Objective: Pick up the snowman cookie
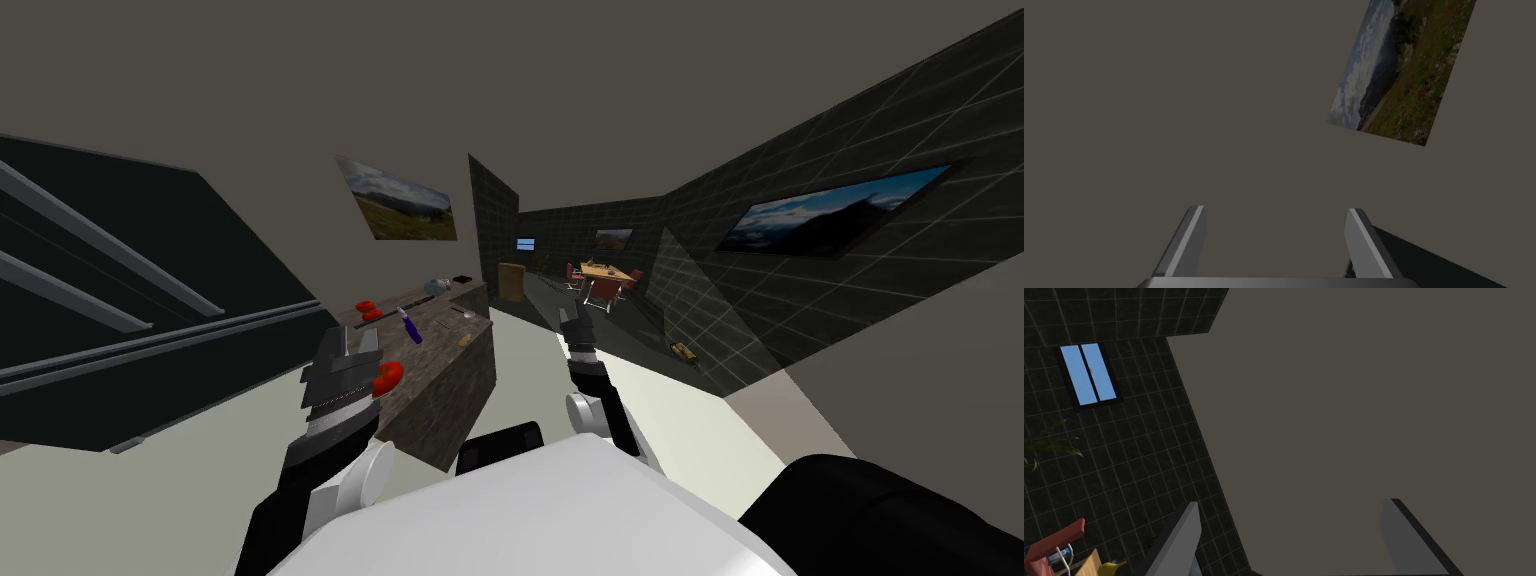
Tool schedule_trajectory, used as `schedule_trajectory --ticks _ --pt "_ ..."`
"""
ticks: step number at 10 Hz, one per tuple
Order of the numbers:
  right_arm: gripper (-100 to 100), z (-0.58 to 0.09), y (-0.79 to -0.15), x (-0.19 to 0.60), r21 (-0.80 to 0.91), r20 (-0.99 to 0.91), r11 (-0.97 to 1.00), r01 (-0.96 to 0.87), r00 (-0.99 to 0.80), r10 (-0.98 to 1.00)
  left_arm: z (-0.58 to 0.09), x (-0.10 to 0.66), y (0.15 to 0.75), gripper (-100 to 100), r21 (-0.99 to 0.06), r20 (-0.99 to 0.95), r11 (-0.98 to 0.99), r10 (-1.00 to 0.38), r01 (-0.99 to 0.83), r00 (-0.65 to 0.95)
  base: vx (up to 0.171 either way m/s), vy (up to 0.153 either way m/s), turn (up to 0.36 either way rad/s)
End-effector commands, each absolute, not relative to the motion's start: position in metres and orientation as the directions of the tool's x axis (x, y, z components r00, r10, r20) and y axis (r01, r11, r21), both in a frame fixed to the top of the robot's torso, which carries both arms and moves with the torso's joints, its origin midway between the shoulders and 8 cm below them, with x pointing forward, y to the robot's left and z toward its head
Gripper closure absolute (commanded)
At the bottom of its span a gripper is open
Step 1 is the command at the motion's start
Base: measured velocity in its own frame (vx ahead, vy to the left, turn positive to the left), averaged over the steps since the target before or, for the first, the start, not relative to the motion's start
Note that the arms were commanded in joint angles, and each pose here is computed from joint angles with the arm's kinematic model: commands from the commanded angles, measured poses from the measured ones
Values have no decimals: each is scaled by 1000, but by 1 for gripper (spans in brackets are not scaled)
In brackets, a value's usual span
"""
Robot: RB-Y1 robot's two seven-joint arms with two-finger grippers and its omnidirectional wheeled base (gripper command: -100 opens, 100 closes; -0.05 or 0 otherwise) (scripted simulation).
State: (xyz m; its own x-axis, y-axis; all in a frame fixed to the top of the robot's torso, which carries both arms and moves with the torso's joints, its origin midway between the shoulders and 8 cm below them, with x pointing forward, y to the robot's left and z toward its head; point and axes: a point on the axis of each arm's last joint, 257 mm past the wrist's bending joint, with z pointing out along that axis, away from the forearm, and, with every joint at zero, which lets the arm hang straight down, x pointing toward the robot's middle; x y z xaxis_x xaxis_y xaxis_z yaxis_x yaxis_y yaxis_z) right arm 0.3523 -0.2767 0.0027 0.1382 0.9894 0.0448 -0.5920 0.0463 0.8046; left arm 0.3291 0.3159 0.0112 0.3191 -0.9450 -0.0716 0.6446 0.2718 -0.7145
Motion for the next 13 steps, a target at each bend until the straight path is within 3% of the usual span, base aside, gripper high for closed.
schedule_trajectory --ticks 1,13 --pt "0 3 -277 352 805 45 46 -592 138 989 9 335 315 -100 -724 -99 272 -950 634 295 8 -19 31" --pt "0 3 -277 352 805 45 46 -592 138 989 -23 387 335 -100 -865 -115 183 -979 467 171 13 -75 64"
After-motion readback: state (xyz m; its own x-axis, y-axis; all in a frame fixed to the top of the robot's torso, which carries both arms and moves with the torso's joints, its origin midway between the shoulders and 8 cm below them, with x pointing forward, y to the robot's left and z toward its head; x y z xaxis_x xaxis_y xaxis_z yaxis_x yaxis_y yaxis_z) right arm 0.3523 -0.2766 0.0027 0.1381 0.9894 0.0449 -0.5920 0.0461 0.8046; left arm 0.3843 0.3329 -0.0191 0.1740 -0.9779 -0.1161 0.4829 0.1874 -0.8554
